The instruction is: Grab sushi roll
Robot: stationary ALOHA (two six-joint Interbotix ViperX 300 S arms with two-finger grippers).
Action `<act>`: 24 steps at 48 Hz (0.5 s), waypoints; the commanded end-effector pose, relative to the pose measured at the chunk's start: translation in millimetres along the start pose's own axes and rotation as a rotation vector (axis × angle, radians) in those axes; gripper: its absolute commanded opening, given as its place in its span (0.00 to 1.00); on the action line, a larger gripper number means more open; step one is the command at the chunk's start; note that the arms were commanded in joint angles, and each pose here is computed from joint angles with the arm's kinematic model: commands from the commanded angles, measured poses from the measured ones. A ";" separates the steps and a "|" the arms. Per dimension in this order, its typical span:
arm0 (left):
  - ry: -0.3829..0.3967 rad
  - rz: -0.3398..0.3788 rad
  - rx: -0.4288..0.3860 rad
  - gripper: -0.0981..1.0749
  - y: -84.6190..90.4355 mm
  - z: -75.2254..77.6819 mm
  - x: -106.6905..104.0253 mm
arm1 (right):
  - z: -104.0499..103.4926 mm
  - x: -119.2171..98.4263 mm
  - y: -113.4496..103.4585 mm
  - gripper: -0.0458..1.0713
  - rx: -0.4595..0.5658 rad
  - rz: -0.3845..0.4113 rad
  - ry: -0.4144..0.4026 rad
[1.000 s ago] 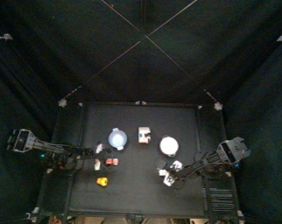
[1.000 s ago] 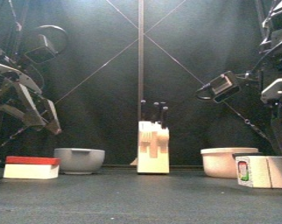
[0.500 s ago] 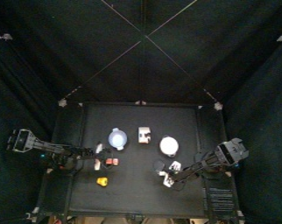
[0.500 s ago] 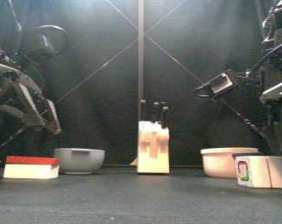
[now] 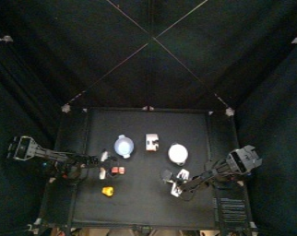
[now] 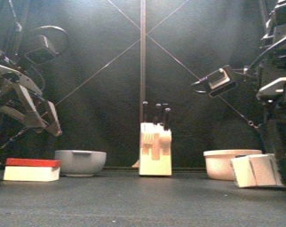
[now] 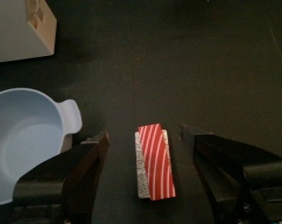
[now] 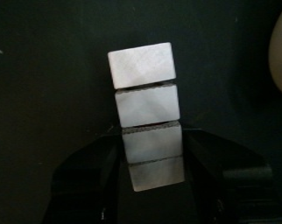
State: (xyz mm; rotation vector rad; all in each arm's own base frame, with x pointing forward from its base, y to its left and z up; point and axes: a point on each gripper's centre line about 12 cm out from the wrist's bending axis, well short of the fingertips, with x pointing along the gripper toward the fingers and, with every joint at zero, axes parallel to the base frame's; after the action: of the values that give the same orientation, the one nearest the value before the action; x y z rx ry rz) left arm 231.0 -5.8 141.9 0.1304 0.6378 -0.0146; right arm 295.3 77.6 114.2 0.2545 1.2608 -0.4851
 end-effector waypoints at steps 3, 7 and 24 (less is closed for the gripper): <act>-0.019 0.005 -0.001 0.92 0.9 5.5 0.2 | 20.8 -29.7 3.9 0.50 0.010 0.068 -0.098; -0.019 0.005 -0.001 0.92 0.9 5.5 0.2 | 26.6 -36.2 4.2 0.50 0.010 0.080 -0.125; -0.028 0.006 -0.002 0.92 1.2 8.9 0.2 | 41.4 -51.1 0.7 0.49 0.048 0.073 -0.149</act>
State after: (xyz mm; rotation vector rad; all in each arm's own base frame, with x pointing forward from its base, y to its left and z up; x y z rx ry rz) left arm 231.0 -5.8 141.9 0.1304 0.6378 -0.0146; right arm 313.7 73.8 151.8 0.2630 1.1457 -0.4633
